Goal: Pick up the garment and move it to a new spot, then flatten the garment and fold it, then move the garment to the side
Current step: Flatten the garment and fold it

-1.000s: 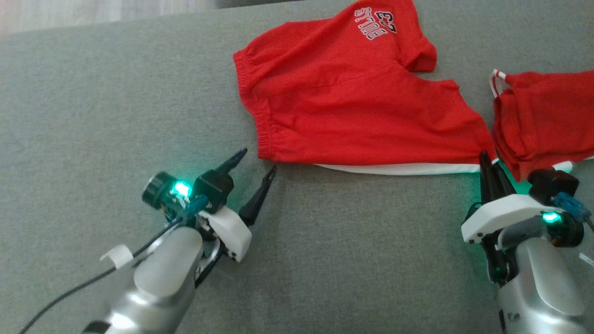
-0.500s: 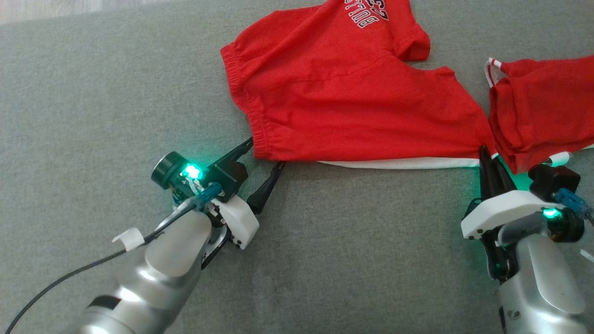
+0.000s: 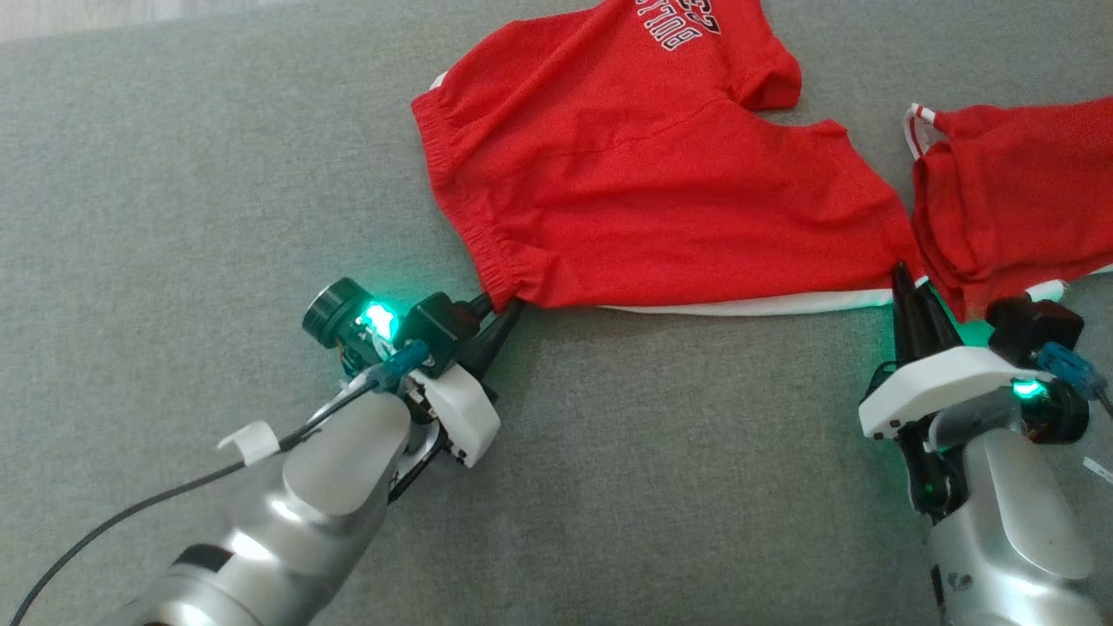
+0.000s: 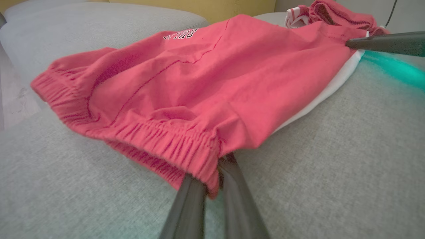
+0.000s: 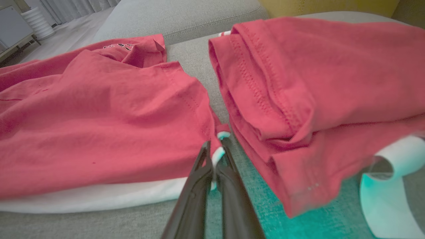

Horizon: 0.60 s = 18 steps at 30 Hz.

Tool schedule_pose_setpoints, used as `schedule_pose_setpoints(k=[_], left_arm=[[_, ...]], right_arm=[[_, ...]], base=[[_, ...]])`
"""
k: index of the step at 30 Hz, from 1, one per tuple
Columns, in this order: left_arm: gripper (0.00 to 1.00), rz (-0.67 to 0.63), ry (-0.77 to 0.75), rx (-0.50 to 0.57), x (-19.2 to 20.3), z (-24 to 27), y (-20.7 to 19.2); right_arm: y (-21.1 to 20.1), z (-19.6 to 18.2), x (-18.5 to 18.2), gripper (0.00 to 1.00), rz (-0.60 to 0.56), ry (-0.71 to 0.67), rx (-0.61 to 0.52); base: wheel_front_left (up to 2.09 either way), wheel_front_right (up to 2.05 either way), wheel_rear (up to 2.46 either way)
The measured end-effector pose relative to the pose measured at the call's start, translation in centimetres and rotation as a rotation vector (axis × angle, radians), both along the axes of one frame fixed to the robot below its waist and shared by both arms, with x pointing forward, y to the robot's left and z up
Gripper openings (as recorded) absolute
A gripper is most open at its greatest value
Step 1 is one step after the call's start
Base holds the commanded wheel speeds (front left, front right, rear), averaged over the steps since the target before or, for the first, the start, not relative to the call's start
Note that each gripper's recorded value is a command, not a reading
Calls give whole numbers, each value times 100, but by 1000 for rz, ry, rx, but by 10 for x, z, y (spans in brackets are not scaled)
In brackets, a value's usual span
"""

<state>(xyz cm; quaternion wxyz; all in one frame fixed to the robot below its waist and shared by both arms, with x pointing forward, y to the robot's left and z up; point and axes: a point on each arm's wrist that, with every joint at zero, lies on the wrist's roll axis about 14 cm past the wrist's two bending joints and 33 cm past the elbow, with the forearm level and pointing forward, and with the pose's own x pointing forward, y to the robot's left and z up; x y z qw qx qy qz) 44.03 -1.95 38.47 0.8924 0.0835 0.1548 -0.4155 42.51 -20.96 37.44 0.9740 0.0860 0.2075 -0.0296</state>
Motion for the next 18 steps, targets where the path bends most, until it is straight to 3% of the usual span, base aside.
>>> schedule_pose_setpoints(k=[7,18], left_arm=[[0,25,-22,10,-2,10,15],[0,78,-131,41,-17,56,51]], right_arm=[[4,12,2,0,4,-37,11],[34,90,14,0,71,-235,81]], base=[[0,0,0],[0,0,0]])
